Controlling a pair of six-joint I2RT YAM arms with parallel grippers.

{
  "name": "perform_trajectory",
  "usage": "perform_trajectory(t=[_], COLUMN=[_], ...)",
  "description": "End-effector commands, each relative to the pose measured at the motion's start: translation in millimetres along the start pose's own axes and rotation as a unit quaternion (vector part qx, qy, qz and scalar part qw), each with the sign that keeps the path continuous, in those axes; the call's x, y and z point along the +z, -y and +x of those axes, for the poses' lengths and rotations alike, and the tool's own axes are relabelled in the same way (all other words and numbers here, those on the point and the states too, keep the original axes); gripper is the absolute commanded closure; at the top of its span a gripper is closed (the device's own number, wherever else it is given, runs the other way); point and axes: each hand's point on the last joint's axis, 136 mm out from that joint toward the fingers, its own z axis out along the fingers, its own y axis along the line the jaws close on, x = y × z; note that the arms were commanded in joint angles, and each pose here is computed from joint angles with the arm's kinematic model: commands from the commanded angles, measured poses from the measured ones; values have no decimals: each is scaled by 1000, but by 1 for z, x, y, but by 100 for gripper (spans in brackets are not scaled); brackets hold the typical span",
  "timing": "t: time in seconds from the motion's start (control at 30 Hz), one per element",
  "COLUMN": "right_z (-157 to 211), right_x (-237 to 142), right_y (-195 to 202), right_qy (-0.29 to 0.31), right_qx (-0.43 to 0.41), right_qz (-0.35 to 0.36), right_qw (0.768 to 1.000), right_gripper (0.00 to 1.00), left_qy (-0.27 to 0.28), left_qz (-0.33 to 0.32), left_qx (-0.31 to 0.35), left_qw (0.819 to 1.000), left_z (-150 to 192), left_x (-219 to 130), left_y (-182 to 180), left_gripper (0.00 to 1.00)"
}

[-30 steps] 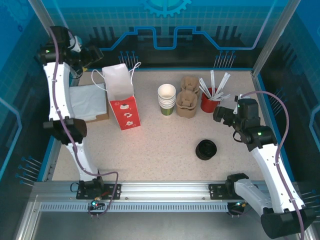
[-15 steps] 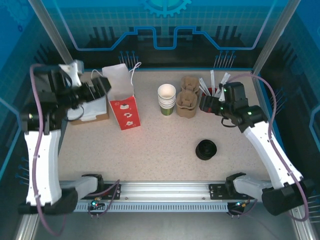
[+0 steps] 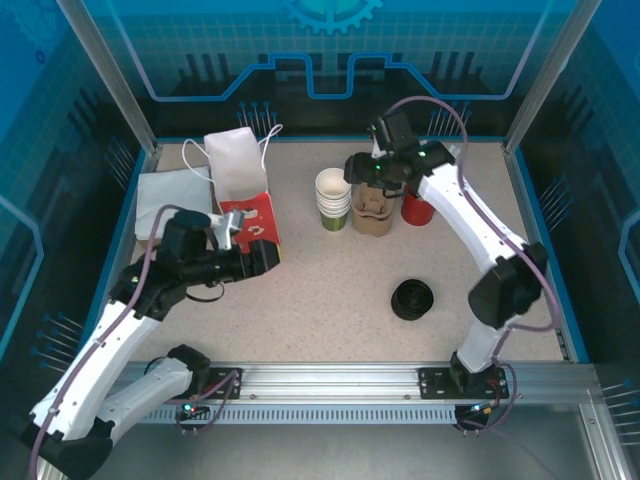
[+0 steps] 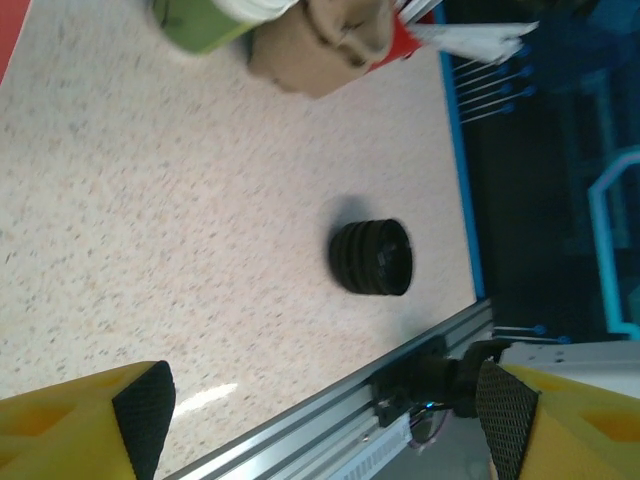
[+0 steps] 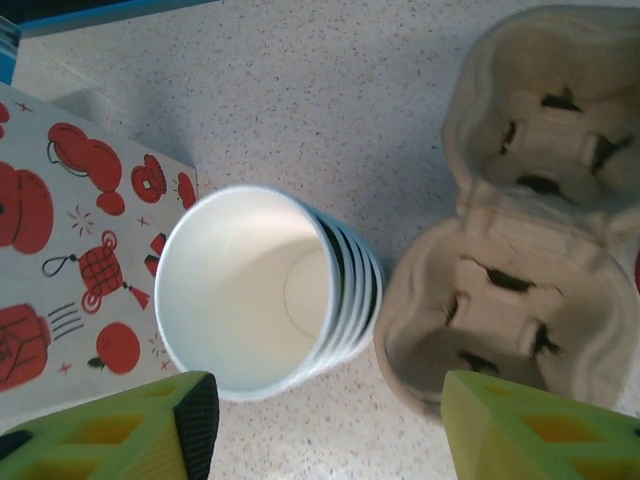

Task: Pack the takeout coffee

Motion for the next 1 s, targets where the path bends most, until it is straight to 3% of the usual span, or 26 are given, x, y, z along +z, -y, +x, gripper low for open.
perform_trajectory(t=[0.0,0.13,0.4,0.8,0.97], right_z=[9,5,13,13,4], right_x=[15,33,52,48,36], right_y=[-3,-6,-9,-9,-13], right_qy=[-47,-62,-89,-92,-78], right_qx=[-9,-11,-8,-17,-23], right_qz=[15,21,14,15,9], right_qw=[999,998,996,996,997], right_gripper=[40,41,60,95,98], left_qy=[29,29,41,45,45], left_qz=[6,-16,-63,-80,-81], left_qx=[-22,-36,-59,-50,-43], left_qw=[999,999,995,995,995], left_z=[-7,-1,2,-6,-8], left_x=[12,25,37,40,40], left_y=[-3,-23,-55,-56,-54], left_gripper=[17,17,16,16,16])
